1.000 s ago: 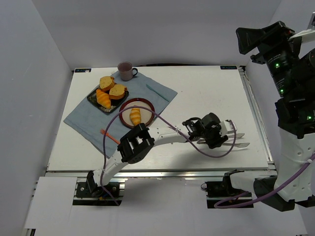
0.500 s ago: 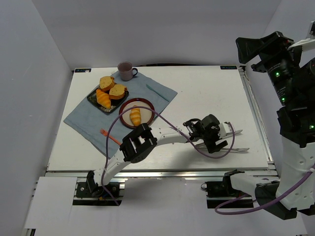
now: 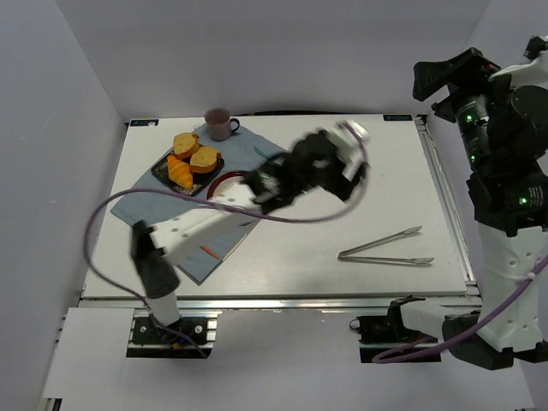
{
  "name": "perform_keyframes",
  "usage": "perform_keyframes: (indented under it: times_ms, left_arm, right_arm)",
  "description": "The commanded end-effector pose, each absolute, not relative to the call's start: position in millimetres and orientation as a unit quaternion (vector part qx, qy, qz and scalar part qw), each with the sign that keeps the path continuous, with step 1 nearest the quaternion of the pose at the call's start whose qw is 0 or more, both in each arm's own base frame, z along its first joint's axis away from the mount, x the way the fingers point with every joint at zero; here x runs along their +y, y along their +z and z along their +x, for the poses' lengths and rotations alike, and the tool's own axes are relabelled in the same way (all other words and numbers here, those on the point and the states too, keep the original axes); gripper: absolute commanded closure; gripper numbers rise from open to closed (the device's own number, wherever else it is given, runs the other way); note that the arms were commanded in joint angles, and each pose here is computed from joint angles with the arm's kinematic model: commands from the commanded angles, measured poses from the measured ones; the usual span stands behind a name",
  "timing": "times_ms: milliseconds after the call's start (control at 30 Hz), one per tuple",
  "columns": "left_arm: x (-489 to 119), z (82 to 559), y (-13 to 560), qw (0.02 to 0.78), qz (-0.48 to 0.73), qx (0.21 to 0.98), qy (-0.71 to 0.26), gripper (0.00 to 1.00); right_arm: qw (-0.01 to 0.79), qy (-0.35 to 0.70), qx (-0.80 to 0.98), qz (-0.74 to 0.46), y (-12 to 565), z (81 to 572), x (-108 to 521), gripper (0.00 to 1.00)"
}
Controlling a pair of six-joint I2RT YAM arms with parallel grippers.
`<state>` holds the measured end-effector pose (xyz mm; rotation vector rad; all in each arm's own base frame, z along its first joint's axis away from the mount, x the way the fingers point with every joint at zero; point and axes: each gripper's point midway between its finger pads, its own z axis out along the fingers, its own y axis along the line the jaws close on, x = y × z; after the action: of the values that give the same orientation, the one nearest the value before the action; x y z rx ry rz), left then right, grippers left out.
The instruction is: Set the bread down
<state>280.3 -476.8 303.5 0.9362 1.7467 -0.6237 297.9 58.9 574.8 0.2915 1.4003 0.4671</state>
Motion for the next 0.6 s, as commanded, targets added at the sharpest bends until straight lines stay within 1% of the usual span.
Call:
perform_keyframes:
  times_ms: [0,33,67,100,133,167,200,233,300,333,400,467,567]
  left_arm:
    - [-317,351,324,0.542,0.168,0.819,-0.082,0.02]
    - [-282,354,340,0.551,0.107,0.824,-0.076,0.02]
    - [-230,367,337,0.542,0.052,0.838,-0.034,0.02]
    - [-193,371,338,0.544,0.003,0.839,0.002,0.02]
    - [-160,365,356,0.558,-0.055,0.828,-0.003,0.02]
    - [-113,372,362,0.56,-0.111,0.821,0.022,0.02]
    - [-91,371,365,0.563,-0.135,0.815,0.026,0.02]
    - [-70,362,383,0.581,-0.161,0.797,0.023,0.02]
    - [-31,358,400,0.593,-0.204,0.777,0.043,0.02]
    - [-18,353,419,0.606,-0.222,0.762,0.049,0.02]
    - [5,343,430,0.603,-0.239,0.757,0.081,0.02]
    - [11,338,434,0.604,-0.242,0.753,0.092,0.02]
    - [16,331,431,0.603,-0.248,0.752,0.097,0.02]
  right_arm:
    - [0.709,0.162,0.666,0.162,549,324,45,0.11]
    - [0.69,0.15,0.69,0.161,530,335,46,0.11]
    - [0.681,0.148,0.7,0.159,522,340,46,0.11]
    - [0.672,0.155,0.71,0.145,515,344,49,0.11]
    - [0.671,0.161,0.711,0.135,512,349,53,0.11]
    - [0.662,0.165,0.719,0.132,501,355,57,0.11]
    - [0.663,0.182,0.716,0.124,502,357,62,0.11]
    - [0.654,0.187,0.723,0.12,492,363,66,0.11]
    - [0.644,0.204,0.729,0.111,486,368,74,0.11]
    - [0.629,0.206,0.741,0.11,474,376,78,0.11]
    - [0.597,0.21,0.766,0.111,450,385,84,0.11]
    - [0.568,0.207,0.788,0.119,426,390,85,0.11]
    - [0.547,0.2,0.803,0.125,395,389,84,0.11]
